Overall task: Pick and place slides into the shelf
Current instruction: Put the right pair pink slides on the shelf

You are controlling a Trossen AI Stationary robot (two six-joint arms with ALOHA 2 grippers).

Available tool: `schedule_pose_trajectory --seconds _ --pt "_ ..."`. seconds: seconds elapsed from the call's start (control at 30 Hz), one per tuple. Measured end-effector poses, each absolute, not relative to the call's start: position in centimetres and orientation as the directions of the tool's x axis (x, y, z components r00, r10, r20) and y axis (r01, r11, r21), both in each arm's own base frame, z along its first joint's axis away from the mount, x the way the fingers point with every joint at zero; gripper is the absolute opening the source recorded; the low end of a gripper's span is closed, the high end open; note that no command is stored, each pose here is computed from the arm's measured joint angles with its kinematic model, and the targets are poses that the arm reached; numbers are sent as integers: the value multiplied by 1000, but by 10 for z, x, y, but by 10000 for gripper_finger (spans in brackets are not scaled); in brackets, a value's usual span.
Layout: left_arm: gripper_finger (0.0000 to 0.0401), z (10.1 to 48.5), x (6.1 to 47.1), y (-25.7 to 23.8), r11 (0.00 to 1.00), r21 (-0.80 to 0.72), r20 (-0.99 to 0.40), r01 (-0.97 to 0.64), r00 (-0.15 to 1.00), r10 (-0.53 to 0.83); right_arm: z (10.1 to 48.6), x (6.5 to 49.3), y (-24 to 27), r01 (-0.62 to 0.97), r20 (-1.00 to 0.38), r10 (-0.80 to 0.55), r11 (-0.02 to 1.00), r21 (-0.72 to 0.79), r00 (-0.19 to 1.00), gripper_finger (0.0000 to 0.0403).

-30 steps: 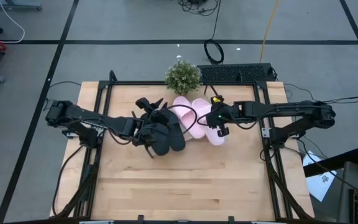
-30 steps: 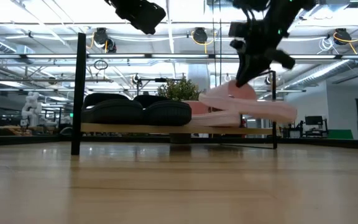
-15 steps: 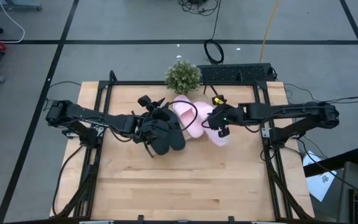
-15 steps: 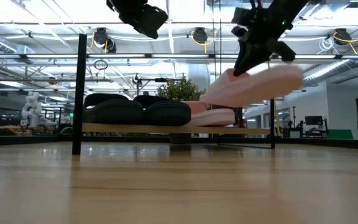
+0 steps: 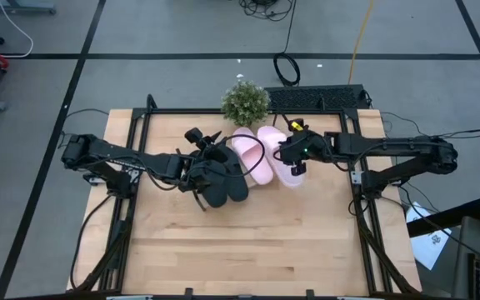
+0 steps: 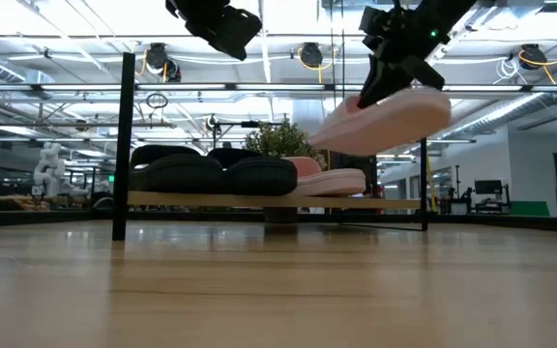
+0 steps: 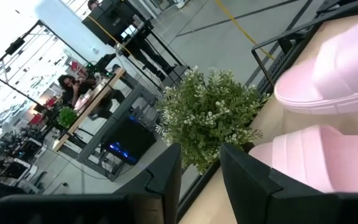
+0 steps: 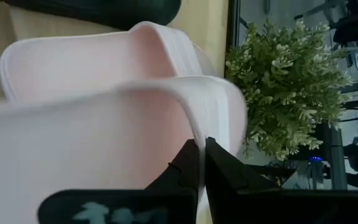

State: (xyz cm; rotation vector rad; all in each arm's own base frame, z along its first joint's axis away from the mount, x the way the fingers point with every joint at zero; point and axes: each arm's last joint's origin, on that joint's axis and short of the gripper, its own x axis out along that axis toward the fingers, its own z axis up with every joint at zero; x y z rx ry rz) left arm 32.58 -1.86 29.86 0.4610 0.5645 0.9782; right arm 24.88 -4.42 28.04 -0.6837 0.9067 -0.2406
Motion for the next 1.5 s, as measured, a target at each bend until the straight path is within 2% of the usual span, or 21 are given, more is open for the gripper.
schedule_pose_trajectory --seconds 0.33,0.47,0.63,0.93,1.17,1.5 --pt "120 299 326 -19 483 606 -236 -632 437 868 278 250 -56 -60 -647 -489 769 -636 586 0" --pt "120 299 326 -19 483 607 -236 -631 438 868 273 252 -63 -67 -674 -440 807 -586 594 0" --pt "120 299 326 -19 483 607 -236 -631 438 868 266 257 -71 -60 -684 -449 810 -583 575 0" --pt "120 298 326 -19 484 608 -237 -629 439 867 263 262 -75 -48 -675 -467 802 -595 572 0" --pt "120 297 327 -20 542 592 -273 -597 484 832 266 263 -76 -21 -650 -492 788 -616 579 0" --pt "120 298 327 -20 543 591 -274 -597 485 831 266 262 -79 34 -627 -559 760 -649 543 0"
